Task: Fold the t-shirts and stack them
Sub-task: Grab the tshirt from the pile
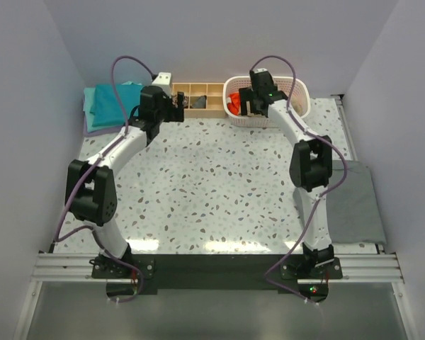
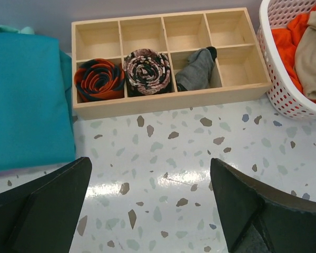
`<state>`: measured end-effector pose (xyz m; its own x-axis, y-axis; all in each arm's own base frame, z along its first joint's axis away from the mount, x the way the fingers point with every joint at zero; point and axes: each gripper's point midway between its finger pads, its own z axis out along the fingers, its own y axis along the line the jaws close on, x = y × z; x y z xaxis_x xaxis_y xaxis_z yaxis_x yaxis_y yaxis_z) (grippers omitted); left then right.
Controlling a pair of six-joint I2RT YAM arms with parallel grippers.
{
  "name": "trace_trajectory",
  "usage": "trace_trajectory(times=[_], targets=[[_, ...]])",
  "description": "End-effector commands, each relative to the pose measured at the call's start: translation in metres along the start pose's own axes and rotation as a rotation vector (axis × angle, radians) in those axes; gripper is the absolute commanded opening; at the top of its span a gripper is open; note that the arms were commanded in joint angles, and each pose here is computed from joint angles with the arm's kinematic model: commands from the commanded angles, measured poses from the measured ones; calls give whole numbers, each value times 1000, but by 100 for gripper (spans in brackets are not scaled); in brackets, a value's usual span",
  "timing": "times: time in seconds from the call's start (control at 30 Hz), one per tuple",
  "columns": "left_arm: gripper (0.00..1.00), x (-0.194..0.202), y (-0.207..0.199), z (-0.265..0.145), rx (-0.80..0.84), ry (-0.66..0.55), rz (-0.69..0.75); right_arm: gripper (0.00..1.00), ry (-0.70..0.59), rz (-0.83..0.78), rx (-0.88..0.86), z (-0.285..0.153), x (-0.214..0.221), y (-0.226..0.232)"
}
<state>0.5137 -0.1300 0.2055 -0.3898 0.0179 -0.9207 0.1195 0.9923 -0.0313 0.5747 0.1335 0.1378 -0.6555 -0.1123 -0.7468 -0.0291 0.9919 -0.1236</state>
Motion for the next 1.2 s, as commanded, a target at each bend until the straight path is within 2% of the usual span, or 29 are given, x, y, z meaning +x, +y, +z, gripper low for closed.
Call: trace_trajectory(times=[0.0, 0.2, 0.33, 0.5, 0.73, 0.77, 0.8, 0.9, 0.93, 1.0, 1.03, 1.07, 1.13, 1.17], targets=[[100, -30, -18, 4, 97, -82, -38, 99, -118, -28, 46, 21, -41, -6], [100, -21, -27, 18, 141, -72, -39, 99, -243, -74, 127, 38, -71, -16], [100, -15, -32, 24, 163, -64, -36, 99, -280, -103, 160, 50, -75, -22], [100, -8, -34, 30, 175, -58, -37, 99, -379, -100, 162, 47, -93, -25], [100, -7, -39, 34, 202, -64, -36, 97, -353, -98, 179, 75, -84, -33], [100, -6, -39, 35, 202, -64, -36, 94, -364, -86, 186, 74, -89, -35], [100, -6, -40, 35, 205, -63, -33, 82, -334, -92, 189, 85, -78, -38], [100, -2, -40, 37, 207, -55, -33, 60, -321, -78, 194, 96, -72, -44], [100, -1, -41, 37, 210, -55, -32, 31, -320, -66, 198, 98, -70, -47], [100, 0, -40, 38, 205, -50, -33, 3, -320, -45, 206, 98, -69, -52], [100, 0, -40, 37, 201, -52, -34, 0, -346, -27, 191, 88, -80, -53], [100, 0, -40, 37, 201, -52, -35, 0, -328, -29, 184, 90, -70, -53], [100, 1, -40, 37, 204, -53, -37, 0, -418, 10, 167, 60, -100, -57], [100, 0, -40, 38, 204, -55, -37, 0, -429, 13, 153, 54, -102, -55]])
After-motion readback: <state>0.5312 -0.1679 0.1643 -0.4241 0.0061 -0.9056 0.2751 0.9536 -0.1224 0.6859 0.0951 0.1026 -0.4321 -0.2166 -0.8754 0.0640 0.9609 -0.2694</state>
